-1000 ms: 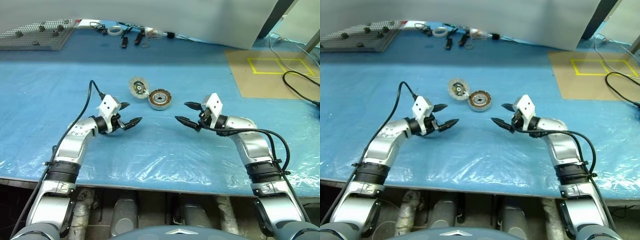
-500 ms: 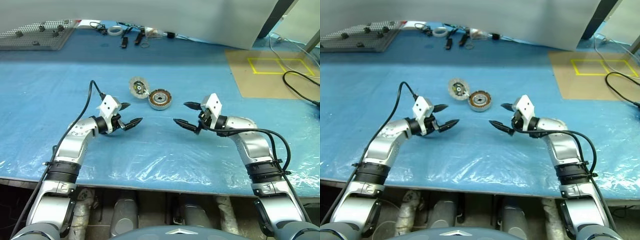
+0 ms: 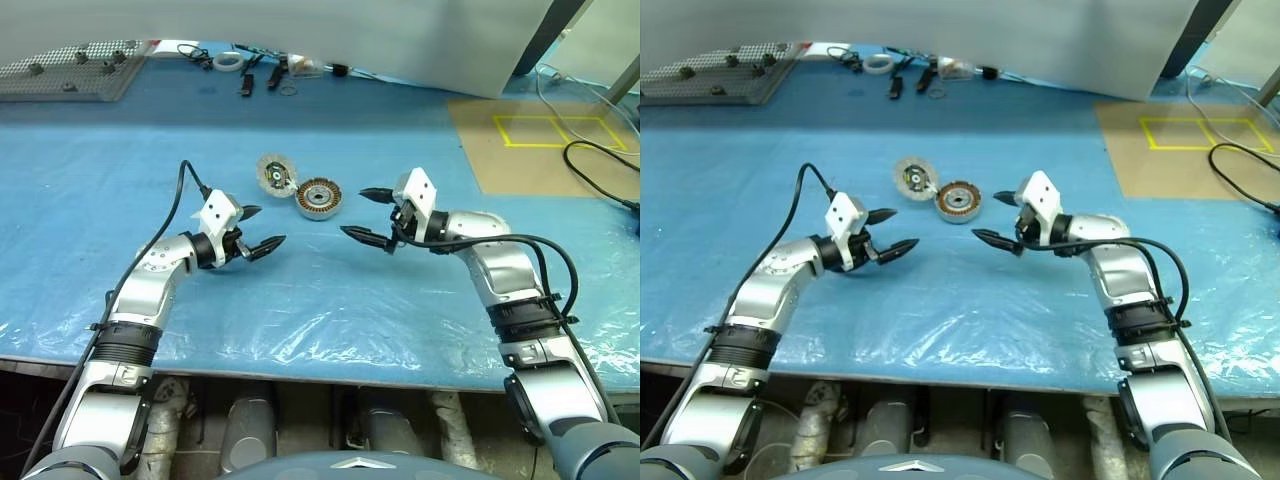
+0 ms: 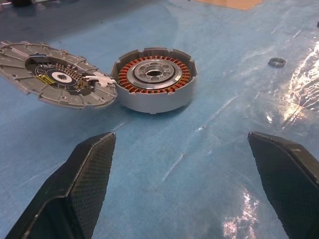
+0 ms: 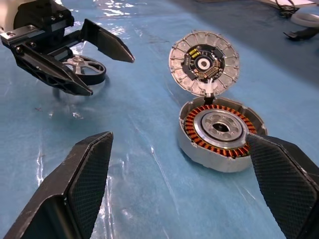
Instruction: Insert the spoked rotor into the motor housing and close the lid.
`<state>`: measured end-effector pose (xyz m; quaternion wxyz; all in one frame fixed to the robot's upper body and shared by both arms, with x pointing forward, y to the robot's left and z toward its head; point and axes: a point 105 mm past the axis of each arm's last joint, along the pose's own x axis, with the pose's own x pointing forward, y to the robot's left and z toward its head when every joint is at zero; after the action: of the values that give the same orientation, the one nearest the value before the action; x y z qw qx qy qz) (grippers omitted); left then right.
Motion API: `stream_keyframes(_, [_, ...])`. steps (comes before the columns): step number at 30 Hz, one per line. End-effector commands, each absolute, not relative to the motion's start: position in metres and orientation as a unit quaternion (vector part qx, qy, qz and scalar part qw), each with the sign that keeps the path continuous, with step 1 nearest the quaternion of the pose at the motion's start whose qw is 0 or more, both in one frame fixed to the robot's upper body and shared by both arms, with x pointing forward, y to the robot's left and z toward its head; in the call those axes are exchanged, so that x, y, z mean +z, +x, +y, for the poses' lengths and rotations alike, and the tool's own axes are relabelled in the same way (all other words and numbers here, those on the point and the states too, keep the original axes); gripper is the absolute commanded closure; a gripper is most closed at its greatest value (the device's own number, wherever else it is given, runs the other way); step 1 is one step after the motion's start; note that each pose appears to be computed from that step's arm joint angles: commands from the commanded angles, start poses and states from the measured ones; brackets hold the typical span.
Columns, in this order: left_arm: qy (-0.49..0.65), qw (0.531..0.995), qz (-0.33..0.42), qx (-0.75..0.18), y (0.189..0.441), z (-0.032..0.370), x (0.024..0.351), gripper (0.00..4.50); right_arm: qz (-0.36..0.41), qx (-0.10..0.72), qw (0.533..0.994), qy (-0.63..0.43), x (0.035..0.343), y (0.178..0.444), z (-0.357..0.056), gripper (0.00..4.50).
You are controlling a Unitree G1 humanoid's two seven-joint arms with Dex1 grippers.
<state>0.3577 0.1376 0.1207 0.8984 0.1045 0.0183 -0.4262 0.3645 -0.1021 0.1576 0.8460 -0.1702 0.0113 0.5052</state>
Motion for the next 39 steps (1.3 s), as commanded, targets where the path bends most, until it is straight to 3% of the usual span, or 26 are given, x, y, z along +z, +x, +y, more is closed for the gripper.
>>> stream_keyframes(1, [0.108, 0.896, -0.004, -0.431, 0.357, 0.138, 0.133, 0.00, -0.005, 0.510, 0.839, -0.191, 0.176, 0.374, -0.096, 0.01])
stream_keyframes(15, [0.095, 0.900, -0.011, -0.426, 0.355, 0.133, 0.137, 0.00, 0.106, 0.561, 0.751, -0.332, 0.191, 0.411, -0.043, 0.01])
stream_keyframes(26, [0.079, 0.908, -0.011, -0.411, 0.348, 0.129, 0.126, 0.00, 0.209, 0.511, 0.720, -0.421, 0.170, 0.429, -0.044, 0.01])
stream_keyframes(39, [0.073, 0.918, -0.007, -0.390, 0.338, 0.133, 0.121, 0.00, 0.181, 0.488, 0.713, -0.470, 0.162, 0.434, -0.024, 0.01])
